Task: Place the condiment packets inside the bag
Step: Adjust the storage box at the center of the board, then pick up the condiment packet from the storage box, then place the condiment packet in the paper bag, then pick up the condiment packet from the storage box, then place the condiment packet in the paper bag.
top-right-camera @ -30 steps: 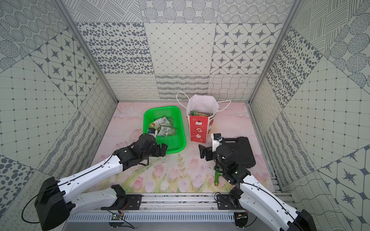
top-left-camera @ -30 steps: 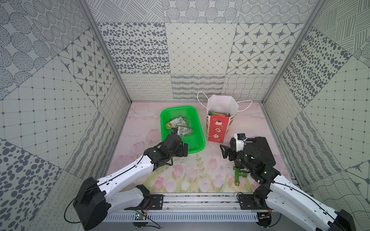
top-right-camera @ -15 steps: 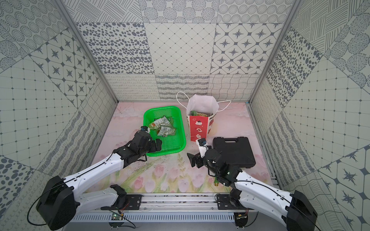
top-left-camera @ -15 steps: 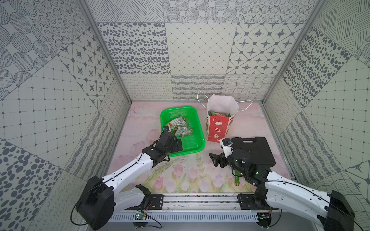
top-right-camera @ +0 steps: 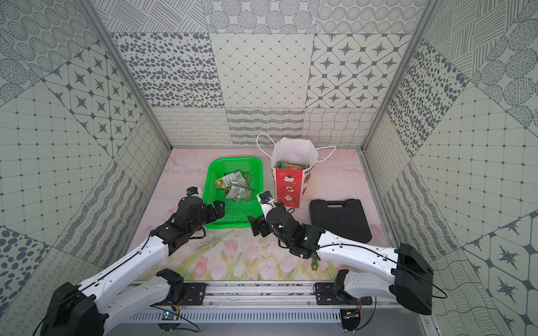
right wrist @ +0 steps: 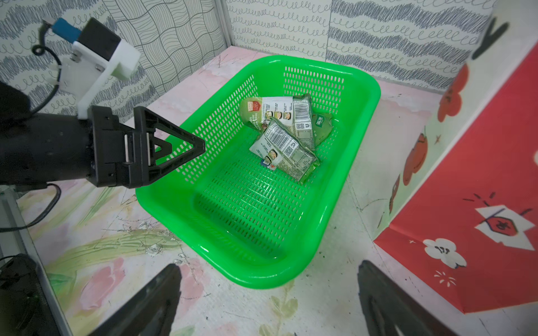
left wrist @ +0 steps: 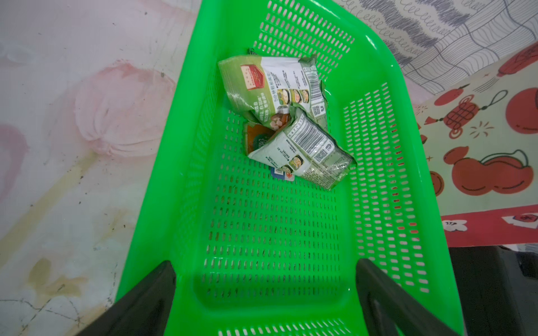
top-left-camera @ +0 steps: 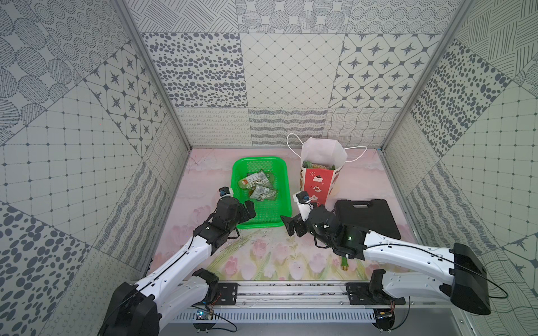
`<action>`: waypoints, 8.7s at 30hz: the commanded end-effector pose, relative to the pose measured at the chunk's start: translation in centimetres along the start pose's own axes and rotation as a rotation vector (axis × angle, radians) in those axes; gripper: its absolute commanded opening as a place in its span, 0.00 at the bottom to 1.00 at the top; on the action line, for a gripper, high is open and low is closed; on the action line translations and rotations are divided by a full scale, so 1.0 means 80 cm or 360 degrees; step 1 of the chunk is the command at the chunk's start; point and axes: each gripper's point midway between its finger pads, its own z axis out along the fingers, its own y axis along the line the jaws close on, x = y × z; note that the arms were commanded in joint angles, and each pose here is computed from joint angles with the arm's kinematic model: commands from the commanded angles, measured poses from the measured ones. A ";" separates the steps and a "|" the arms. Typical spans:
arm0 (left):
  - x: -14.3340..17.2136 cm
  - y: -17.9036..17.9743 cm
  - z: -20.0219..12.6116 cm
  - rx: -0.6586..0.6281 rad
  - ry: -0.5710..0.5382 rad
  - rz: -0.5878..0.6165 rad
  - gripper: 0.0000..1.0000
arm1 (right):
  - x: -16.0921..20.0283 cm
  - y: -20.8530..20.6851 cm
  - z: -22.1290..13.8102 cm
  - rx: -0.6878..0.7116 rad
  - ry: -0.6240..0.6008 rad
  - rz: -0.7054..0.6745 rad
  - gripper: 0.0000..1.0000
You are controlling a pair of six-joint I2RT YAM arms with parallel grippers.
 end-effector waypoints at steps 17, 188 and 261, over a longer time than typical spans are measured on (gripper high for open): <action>-0.011 0.017 -0.018 0.0018 -0.0106 -0.0156 0.99 | -0.006 0.020 0.168 0.0098 0.0406 0.0133 0.84; -0.107 -0.087 0.193 0.0140 0.0489 -0.0421 0.13 | -0.101 -0.193 -0.144 0.0089 -0.0228 0.0719 0.88; -0.176 -0.494 -0.021 0.1300 0.0446 0.0280 0.07 | -0.011 -0.182 -0.161 0.0053 -0.0175 0.0889 0.97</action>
